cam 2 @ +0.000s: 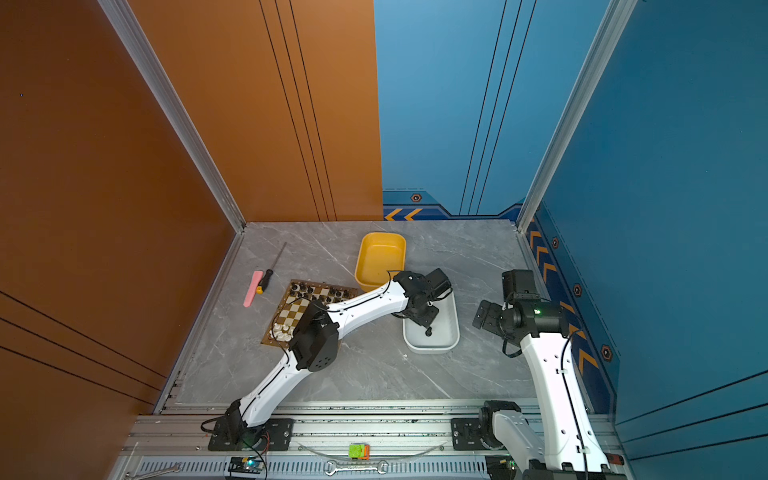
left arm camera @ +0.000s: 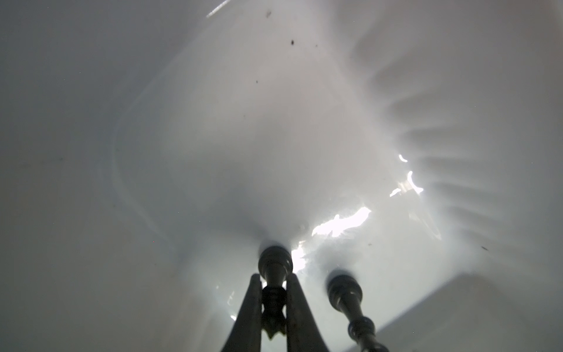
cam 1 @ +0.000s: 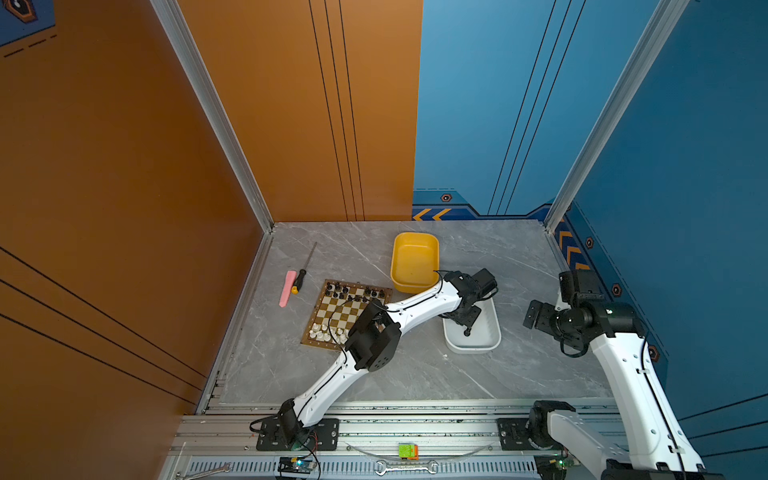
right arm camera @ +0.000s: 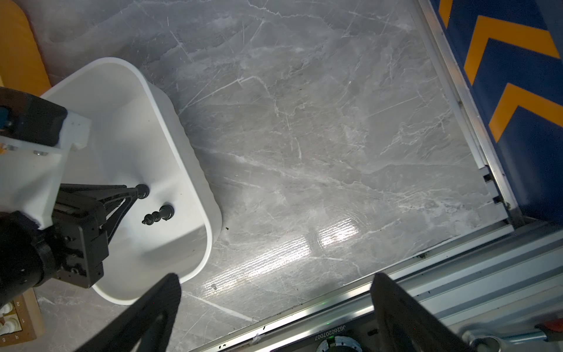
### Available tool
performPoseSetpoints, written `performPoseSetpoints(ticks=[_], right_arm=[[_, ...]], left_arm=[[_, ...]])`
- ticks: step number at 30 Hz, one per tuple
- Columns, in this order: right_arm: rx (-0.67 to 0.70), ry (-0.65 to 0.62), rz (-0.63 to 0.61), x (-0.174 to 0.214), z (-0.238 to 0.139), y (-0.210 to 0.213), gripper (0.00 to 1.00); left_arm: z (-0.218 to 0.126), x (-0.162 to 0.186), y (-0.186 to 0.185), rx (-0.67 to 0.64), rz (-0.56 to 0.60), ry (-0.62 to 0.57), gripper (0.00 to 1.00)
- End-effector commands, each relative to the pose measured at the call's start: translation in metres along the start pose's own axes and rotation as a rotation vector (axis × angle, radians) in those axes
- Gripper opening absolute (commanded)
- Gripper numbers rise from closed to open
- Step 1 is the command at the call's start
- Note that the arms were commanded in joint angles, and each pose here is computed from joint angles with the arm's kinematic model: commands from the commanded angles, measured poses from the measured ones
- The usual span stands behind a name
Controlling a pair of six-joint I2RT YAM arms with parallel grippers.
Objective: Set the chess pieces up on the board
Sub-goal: 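Lift the black queen and carry it back over the chessboard, then lower the black queen onto the empty back-rank square beside the king's square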
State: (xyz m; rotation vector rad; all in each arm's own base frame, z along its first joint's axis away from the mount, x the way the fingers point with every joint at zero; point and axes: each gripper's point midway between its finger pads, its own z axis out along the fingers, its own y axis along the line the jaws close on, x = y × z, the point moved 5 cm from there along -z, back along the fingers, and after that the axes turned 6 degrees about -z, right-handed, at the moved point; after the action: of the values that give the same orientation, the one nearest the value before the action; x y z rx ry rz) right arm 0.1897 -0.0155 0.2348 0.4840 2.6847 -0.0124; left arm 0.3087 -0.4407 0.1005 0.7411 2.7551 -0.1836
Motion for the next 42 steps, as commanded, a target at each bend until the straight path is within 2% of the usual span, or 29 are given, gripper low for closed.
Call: performPoseSetpoints(ticks=[1, 11, 16, 21, 27, 31, 42], right_arm=[[0.014, 0.013, 0.003, -0.001, -0.002, -0.002, 1.0], [-0.052, -0.004, -0.003, -0.017, 0.0, 0.018, 1.0], [-0.084, -0.032, -0.064, -0.03, 0.001, 0.052, 1.0], [-0.103, -0.05, -0.151, -0.045, 0.003, 0.094, 1.0], [-0.139, -0.055, -0.202, -0.058, 0.01, 0.139, 1.0], [-0.143, -0.054, -0.244, -0.063, 0.013, 0.165, 1.0], [-0.154, -0.061, -0.278, -0.065, 0.018, 0.213, 1.0]], left_arm=[[-0.041, -0.019, 0.012, 0.0, -0.005, -0.08, 0.1], [-0.115, -0.042, 0.061, -0.039, -0.065, -0.205, 0.08], [-0.148, -0.042, 0.113, -0.1, -0.135, -0.233, 0.08], [-0.162, -0.027, 0.173, -0.183, -0.214, -0.216, 0.06], [-0.161, 0.0, 0.239, -0.251, -0.318, -0.166, 0.06], [-0.152, 0.016, 0.273, -0.239, -0.401, -0.161, 0.07], [-0.107, 0.04, 0.32, -0.205, -0.502, -0.119, 0.07]])
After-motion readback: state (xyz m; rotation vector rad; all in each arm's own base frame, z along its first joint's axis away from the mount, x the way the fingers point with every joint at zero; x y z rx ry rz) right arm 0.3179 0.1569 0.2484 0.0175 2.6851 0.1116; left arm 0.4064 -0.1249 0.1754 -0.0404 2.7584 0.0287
